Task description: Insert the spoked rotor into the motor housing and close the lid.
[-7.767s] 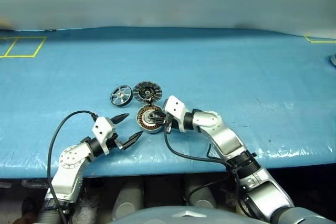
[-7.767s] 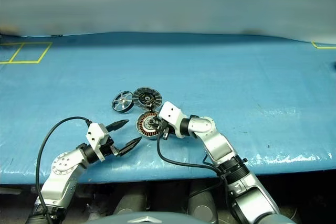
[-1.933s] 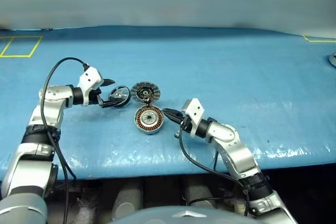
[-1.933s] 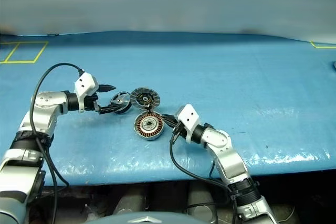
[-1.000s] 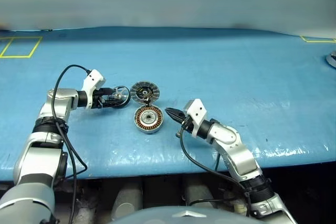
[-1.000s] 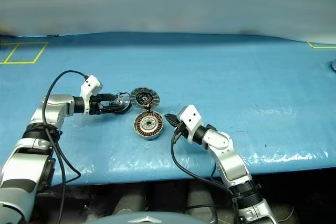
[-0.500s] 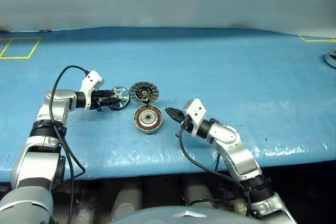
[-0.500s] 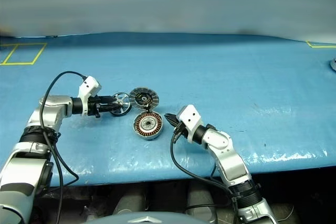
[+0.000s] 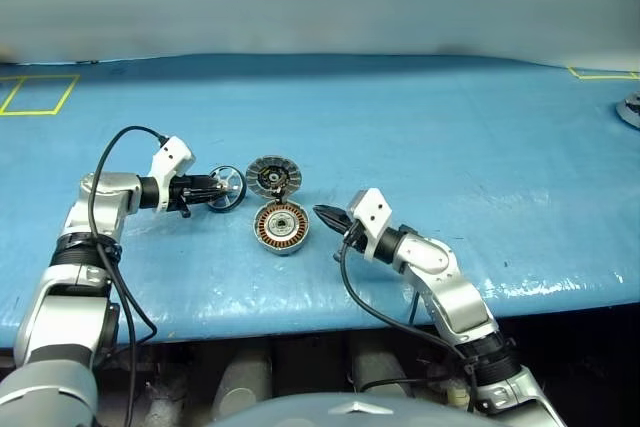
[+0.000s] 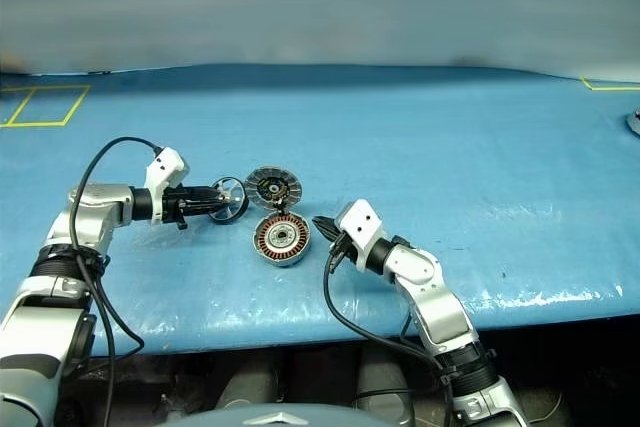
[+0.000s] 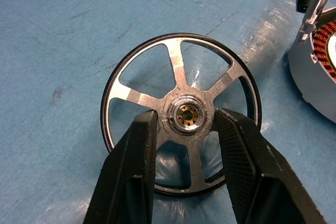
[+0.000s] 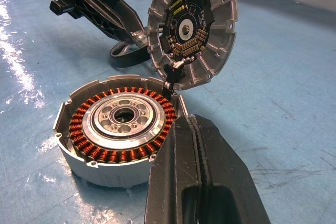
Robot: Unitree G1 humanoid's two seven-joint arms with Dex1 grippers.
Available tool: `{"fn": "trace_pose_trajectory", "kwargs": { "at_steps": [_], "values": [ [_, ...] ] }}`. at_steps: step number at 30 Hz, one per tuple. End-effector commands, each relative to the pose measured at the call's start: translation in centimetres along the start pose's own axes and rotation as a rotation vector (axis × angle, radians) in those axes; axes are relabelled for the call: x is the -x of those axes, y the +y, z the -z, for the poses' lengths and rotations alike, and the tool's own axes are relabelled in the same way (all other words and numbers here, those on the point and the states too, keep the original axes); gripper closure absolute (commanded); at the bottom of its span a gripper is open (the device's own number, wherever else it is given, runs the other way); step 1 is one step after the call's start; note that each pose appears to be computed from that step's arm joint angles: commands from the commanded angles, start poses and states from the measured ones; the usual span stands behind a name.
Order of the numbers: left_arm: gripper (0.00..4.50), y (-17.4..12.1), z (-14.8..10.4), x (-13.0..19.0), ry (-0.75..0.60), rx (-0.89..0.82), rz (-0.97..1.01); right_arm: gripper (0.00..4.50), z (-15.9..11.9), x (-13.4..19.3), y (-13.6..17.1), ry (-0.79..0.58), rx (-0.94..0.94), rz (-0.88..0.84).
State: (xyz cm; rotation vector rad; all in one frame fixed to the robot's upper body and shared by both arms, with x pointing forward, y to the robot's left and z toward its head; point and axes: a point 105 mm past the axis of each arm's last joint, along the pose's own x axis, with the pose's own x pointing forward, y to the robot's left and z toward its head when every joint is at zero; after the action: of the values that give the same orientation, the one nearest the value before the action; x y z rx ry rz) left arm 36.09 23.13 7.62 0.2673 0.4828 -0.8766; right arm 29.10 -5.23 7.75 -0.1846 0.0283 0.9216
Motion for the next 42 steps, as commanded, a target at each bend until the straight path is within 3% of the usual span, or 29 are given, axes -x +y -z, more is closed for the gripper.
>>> {"fn": "trace_pose_trajectory", "kwargs": {
  "at_steps": [1, 15, 23, 30, 42],
  "values": [
    [3.09, 0.0, 1.5, 0.8, 0.021, 0.024, -0.013, 4.5, -1.5, -0.1, -0.2, -0.052, 0.031, 0.007],
    [3.09, -1.2, -0.7, 5.0, -0.067, -0.095, 0.054, 4.5, 0.6, 0.9, -2.1, -0.025, -0.015, 0.052],
    [3.09, -2.2, -3.3, 6.2, -0.132, -0.177, 0.09, 4.5, 1.7, 1.7, -2.8, -0.012, -0.027, 0.062],
    [3.09, -5.8, -4.1, 5.8, -0.09, -0.253, 0.265, 4.5, 2.0, 2.2, -2.5, -0.06, -0.049, 0.023],
    [3.09, -7.9, -4.4, 4.0, -0.04, -0.311, 0.393, 4.5, 2.1, 2.9, -1.9, -0.151, 0.026, -0.039]
  ]
}}
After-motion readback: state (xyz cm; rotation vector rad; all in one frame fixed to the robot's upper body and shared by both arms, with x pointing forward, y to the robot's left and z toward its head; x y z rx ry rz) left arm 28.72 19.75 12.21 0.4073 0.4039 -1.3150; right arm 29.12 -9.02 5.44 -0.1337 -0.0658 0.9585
